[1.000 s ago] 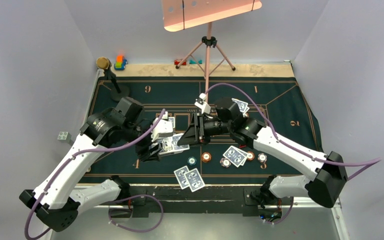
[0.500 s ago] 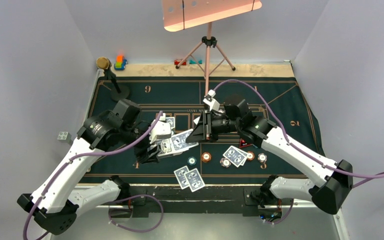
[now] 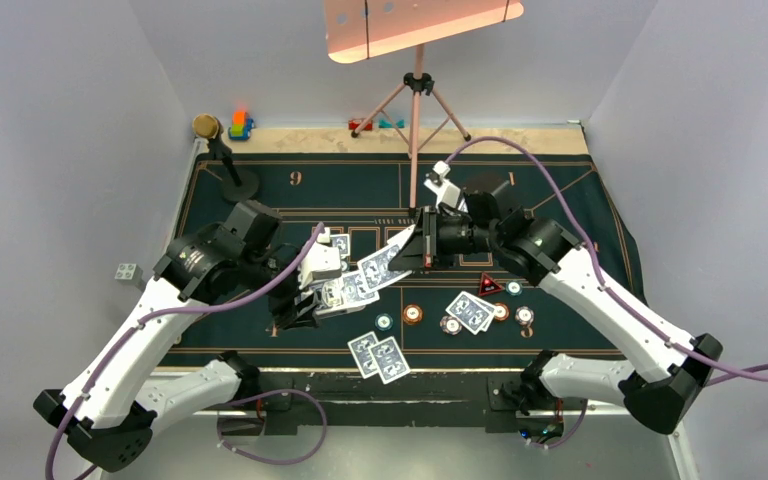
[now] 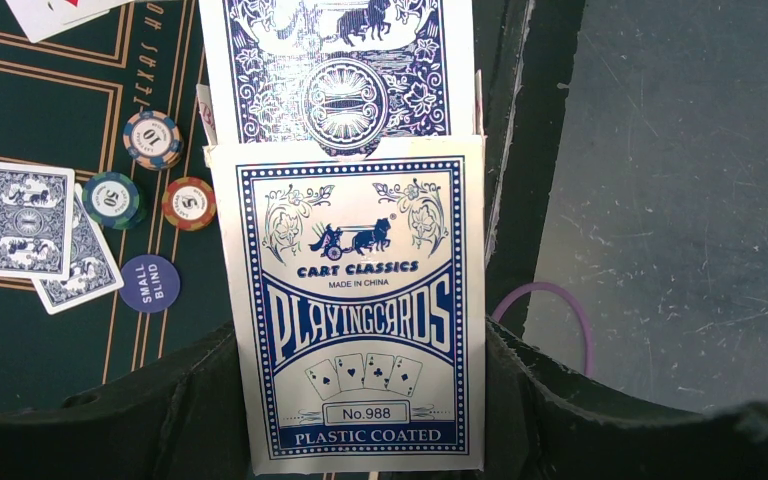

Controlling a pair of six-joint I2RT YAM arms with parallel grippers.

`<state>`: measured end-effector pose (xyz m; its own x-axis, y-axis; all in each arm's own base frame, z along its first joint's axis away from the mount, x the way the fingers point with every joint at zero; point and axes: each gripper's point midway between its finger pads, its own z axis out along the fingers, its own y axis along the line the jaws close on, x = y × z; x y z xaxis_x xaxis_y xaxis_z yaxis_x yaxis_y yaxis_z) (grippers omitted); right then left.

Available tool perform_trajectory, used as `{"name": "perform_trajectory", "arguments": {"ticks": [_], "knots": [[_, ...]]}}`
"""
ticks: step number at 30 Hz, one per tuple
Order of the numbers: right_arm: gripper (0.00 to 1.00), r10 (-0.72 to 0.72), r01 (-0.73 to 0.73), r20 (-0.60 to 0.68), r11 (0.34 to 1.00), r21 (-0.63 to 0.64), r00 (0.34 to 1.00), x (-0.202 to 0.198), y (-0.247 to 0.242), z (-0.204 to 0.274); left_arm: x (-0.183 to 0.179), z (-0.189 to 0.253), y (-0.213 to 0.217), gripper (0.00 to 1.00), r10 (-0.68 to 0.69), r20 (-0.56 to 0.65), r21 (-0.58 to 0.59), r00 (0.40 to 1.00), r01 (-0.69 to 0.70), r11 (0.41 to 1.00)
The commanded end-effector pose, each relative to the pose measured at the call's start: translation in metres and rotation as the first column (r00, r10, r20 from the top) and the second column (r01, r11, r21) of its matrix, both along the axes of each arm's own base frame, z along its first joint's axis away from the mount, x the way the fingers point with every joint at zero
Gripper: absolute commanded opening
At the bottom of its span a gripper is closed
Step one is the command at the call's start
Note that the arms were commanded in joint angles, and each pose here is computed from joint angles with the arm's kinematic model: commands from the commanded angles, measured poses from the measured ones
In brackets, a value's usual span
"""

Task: Distribute texas hold em gaming equipment

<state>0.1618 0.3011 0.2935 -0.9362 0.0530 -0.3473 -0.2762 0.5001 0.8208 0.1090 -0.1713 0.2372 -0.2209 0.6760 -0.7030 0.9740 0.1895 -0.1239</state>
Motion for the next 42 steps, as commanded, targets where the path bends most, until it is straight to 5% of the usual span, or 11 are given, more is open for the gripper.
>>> {"name": "perform_trajectory", "arguments": {"ticks": [1,8,11,18,28,36,39,42], "knots": [[0.0,-0.055,0.066,0.142,0.995,-0.07,0.988,0.015,-0.021,0.025,-0.002,0.006,-0.005,0.53,-0.013,0.011,-0.044,1.0,0.013,0.999],[0.0,-0.145,0.22,0.259,0.931,-0.292,0.955,0.049,-0.054,0.012,-0.006,0.005,-0.001,0.53,-0.011,0.004,-0.031,1.0,0.012,0.999],[0.0,-0.169,0.285,0.28,0.846,-0.45,0.945,0.073,-0.069,-0.022,-0.009,0.006,0.0,0.52,-0.013,0.006,-0.035,1.0,0.013,0.999],[0.0,-0.227,0.435,0.371,0.485,-0.759,0.901,0.131,-0.112,-0.089,-0.018,0.01,0.004,0.51,-0.033,0.015,-0.047,0.999,0.034,0.998],[0.0,-0.072,0.439,0.435,0.047,-0.897,0.897,0.174,-0.098,-0.154,-0.021,0.012,0.007,0.5,-0.032,0.021,-0.048,0.999,0.033,0.998],[0.0,-0.02,0.385,0.384,-0.002,-0.923,0.923,0.188,-0.078,-0.205,-0.018,0.017,0.005,0.49,-0.025,0.031,-0.05,0.999,0.027,0.998],[0.08,-0.011,0.35,0.349,0.021,-0.937,0.937,0.185,-0.07,-0.219,-0.016,0.018,0.005,0.49,-0.021,0.035,-0.049,0.999,0.023,0.999],[0.31,0.009,0.312,0.314,0.095,-0.945,0.949,0.177,-0.054,-0.23,-0.014,0.018,0.004,0.49,-0.016,0.035,-0.046,0.999,0.018,0.999]]}}
